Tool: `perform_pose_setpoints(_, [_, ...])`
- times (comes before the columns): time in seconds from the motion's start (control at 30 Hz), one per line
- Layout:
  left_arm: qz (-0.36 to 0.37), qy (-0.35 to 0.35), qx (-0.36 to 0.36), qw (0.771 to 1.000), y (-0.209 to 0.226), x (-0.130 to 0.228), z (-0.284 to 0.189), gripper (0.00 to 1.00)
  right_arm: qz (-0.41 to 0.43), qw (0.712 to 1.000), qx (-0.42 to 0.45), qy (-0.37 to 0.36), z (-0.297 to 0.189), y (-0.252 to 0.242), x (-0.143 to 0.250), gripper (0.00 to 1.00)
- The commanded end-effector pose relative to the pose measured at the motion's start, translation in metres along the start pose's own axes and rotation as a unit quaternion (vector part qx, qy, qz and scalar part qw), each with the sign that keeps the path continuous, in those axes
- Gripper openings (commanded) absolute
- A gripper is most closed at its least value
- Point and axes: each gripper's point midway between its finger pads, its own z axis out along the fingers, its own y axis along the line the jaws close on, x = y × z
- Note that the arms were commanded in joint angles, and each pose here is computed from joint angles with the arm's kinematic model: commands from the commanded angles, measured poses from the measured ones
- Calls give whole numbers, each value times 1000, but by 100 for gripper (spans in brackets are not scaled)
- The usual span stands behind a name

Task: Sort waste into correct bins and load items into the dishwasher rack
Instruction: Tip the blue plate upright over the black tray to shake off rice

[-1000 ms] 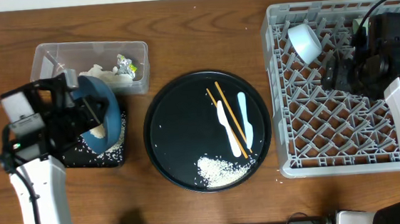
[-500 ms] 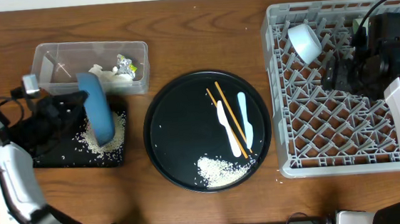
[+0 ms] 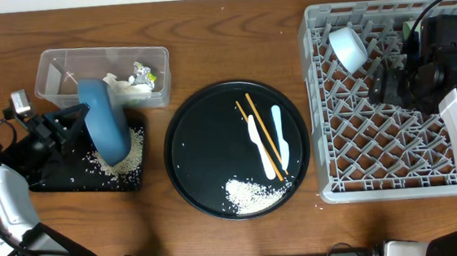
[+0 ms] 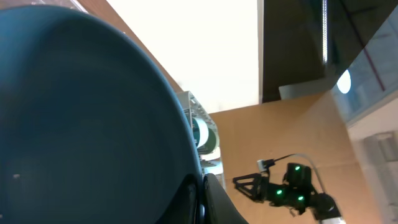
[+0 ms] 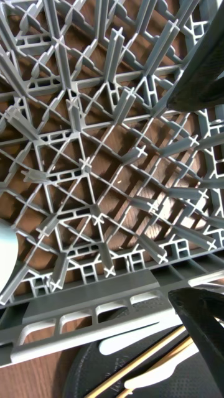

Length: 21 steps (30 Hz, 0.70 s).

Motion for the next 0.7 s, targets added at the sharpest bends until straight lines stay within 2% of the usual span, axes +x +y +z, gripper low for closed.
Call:
perform_pose_setpoints(0.0, [-56,-1,22,998,-14,-4,-4,6,-5,1000,4,-13,-8,-3,-3,86])
perform_pose_setpoints(0.07, [-11,-6,17,1000,-12,-10,-5,6,-5,1000,4,-13,-8,-3,-3,86])
perform_pose_setpoints(0.1, [-20,-21,-16,999,0,-16,-8,6,-5,1000,4,-13,-8,-2,-3,86])
perform_pose_setpoints(0.13, [-76,-33,-32,996,7,-19,-11,6,-5,1000,4,-13,-8,-2,-3,86])
perform_pose_setpoints(0.17, [-89,-27,-6,996,-1,-19,-13,6,-5,1000,4,-12,-8,-3,-2,86])
perform_pose_setpoints(0.2, [-71,-18,21,997,-12,-19,-13,6,-6,1000,4,-10,-8,-3,-1,86])
perform_pose_setpoints(0.23, [-56,-23,9,998,-9,-20,-13,6,-6,1000,5,-9,-8,-3,-1,86])
perform_pose_setpoints(0.27, [-81,-34,-19,996,2,-22,-13,6,-6,1000,5,-9,-8,-3,-1,86])
perform_pose_setpoints(0.3, [-108,-31,-12,994,0,-20,-13,6,-6,1000,5,-10,-8,-3,-1,86])
perform_pose_setpoints(0.37, [-76,-22,12,997,-9,-19,-13,6,-5,1000,5,-9,-8,-3,-1,86])
perform_pose_setpoints(0.43, [-103,-22,9,994,-6,-19,-13,6,-5,1000,5,-8,-8,-3,0,86])
perform_pose_setpoints(0.67, [-93,-22,12,995,-8,-20,-13,6,-8,1000,5,-8,-8,-3,-1,86])
